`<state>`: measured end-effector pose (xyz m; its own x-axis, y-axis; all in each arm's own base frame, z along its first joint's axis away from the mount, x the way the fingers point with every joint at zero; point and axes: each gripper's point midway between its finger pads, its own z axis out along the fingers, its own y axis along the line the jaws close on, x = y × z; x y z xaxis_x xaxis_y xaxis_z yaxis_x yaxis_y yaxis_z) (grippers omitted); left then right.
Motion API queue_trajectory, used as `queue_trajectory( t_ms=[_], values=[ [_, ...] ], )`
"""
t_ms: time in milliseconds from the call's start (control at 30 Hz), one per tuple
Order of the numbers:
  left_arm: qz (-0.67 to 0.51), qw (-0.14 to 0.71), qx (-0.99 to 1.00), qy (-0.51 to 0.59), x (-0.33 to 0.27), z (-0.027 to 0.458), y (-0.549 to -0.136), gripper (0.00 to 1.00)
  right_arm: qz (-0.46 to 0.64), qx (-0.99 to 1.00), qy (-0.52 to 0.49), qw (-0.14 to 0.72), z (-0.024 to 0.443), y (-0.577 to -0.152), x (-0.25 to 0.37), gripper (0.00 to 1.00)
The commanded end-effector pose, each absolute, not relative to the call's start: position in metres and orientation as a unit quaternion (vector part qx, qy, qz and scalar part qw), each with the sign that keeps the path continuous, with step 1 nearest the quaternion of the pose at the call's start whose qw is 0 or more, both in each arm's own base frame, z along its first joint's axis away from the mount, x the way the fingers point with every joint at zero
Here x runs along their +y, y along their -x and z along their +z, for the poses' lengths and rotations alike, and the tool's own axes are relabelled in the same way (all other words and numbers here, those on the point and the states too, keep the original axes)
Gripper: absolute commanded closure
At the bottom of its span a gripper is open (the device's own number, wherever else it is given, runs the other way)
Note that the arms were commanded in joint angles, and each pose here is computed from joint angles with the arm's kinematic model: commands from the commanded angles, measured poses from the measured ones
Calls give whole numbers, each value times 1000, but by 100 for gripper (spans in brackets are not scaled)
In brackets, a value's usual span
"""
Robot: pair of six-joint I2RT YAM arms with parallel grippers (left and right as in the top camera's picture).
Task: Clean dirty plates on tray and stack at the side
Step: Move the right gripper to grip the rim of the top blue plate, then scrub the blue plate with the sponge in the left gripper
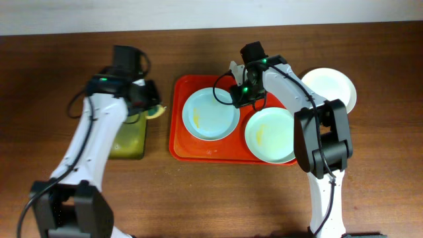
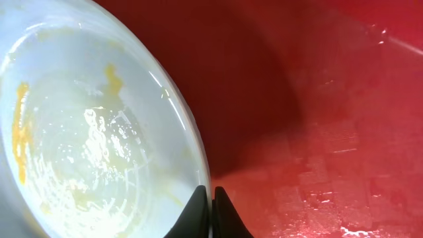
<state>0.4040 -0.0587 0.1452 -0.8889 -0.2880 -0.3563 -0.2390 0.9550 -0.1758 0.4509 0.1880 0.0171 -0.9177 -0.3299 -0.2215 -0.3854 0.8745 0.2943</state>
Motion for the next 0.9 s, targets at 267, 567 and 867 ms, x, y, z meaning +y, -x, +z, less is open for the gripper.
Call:
queue_trajectory(
  t_ms=[267,567,867],
  values=[
    [-159,162,971,69,-216,35,-437,100,155,980,108,62,3,-447,179,96],
    [-36,172,982,64,-191,-2,-434,100,155,980,108,64,3,-448,180,96],
    [32,200,979,23,-151,59,-452,100,155,980,109,64,3,-448,180,96]
  ],
)
